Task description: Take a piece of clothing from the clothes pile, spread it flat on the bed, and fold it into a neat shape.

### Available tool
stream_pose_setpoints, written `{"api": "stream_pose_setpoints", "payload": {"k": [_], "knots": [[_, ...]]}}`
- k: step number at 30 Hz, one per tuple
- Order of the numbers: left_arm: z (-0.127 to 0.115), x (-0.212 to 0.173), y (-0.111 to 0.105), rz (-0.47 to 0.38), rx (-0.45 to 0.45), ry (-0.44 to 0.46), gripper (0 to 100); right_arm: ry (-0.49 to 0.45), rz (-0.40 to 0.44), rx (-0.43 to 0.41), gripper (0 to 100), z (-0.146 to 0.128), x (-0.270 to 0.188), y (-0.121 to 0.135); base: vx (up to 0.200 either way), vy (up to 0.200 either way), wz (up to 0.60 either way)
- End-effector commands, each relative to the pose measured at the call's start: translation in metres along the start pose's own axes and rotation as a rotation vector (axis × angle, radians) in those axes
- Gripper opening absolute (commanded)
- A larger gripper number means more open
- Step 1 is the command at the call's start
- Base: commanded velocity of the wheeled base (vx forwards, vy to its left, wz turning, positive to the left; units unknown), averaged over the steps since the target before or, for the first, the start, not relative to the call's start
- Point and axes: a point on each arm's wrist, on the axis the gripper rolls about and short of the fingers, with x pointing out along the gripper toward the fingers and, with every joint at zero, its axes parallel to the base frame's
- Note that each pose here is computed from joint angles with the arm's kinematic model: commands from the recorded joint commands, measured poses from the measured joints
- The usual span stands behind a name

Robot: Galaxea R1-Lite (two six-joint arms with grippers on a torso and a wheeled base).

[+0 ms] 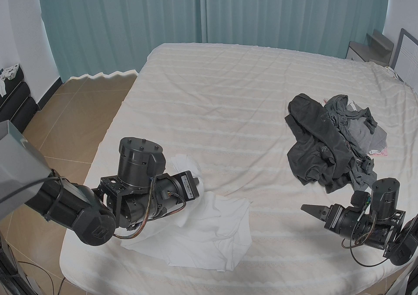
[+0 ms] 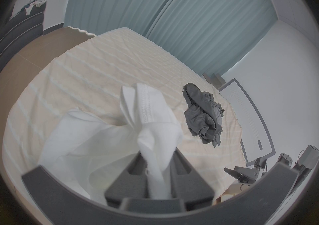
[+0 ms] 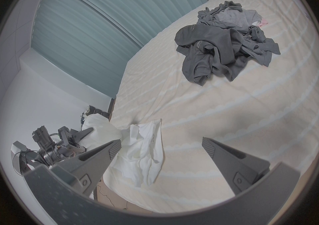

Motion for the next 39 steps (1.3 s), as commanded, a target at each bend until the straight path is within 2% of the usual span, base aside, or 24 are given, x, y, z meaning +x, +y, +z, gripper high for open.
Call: {"api": "stream_pose_setpoints", "payload": {"k": [1, 9, 12, 15, 18, 20, 23, 24, 25, 26, 27, 28, 32, 33, 34, 35, 37, 39], "knots": [[-0.004, 0.004, 0.0, 0.003, -0.005, 0.01, 100, 0.004, 0.0, -0.001, 100, -0.001, 0.0, 0.0, 0.0, 0.0, 0.0], [0.001, 0.001, -0.002, -0.019, -0.019, -0.022, 100, 0.01, 0.0, -0.003, 100, -0.002, 0.0, 0.0, 0.0, 0.0, 0.0], [0.009, -0.004, -0.003, -0.019, -0.039, -0.065, 100, 0.02, 0.008, -0.006, 100, -0.004, 0.0, 0.001, 0.0, 0.0, 0.0], [0.027, -0.023, 0.004, 0.009, -0.067, -0.152, 100, 0.039, 0.035, -0.02, 100, -0.008, 0.0, 0.007, 0.0, 0.0, 0.0], [0.034, -0.056, 0.02, 0.019, -0.091, -0.185, 100, 0.065, 0.077, -0.047, 100, -0.013, 0.005, 0.017, 0.0, 0.0, 0.0], [0.032, -0.074, 0.032, 0.025, -0.103, -0.178, 100, 0.086, 0.105, -0.072, 100, -0.017, 0.015, 0.028, 0.0, 0.0, 0.0], [0.021, -0.099, 0.056, 0.079, -0.123, -0.173, 100, 0.095, 0.157, -0.11, 100, -0.018, 0.032, 0.047, 0.0, 0.0, 0.0], [0.021, -0.099, 0.056, 0.079, -0.123, -0.173, 100, 0.095, 0.157, -0.11, 100, -0.018, 0.032, 0.047, 0.0, 0.0, 0.0], [0.01, -0.113, 0.07, 0.121, -0.141, -0.162, 100, 0.133, 0.179, -0.151, 100, -0.023, 0.045, 0.061, 0.0, 0.0, 0.0], [0.01, -0.113, 0.07, 0.121, -0.141, -0.162, 100, 0.133, 0.179, -0.151, 100, -0.023, 0.045, 0.061, 0.0, 0.0, 0.0], [-0.001, -0.126, 0.085, 0.163, -0.162, -0.148, 100, 0.19, 0.176, -0.193, 100, -0.028, 0.06, 0.081, 0.0, 0.0, 0.0], [-0.005, -0.131, 0.09, 0.169, -0.172, -0.142, 100, 0.206, 0.177, -0.203, 100, -0.027, 0.065, 0.091, 0.0, 0.0, 0.0], [-0.004, -0.155, 0.104, 0.106, -0.291, -0.154, 100, 0.276, 0.168, -0.244, 100, -0.022, 0.083, 0.132, 0.0, 0.0, 0.0], [-0.004, -0.155, 0.104, 0.106, -0.291, -0.154, 100, 0.276, 0.168, -0.244, 100, -0.022, 0.083, 0.132, 0.0, 0.0, 0.0], [0.0, -0.164, 0.112, 0.051, -0.37, -0.153, 100, 0.324, 0.153, -0.277, 100, -0.027, 0.097, 0.152, 0.0, 0.0, 0.0], [0.001, -0.165, 0.113, 0.049, -0.375, -0.153, 100, 0.327, 0.152, -0.28, 100, -0.027, 0.098, 0.153, 0.0, 0.0, 0.0], [0.003, -0.17, 0.123, 0.026, -0.415, -0.142, 100, 0.372, 0.144, -0.299, 100, -0.037, 0.115, 0.173, 0.0, 0.0, 0.0], [0.004, -0.171, 0.127, 0.022, -0.43, -0.135, 100, 0.392, 0.12, -0.319, 100, -0.051, 0.127, 0.177, 0.0, 0.0, 0.0]]}}
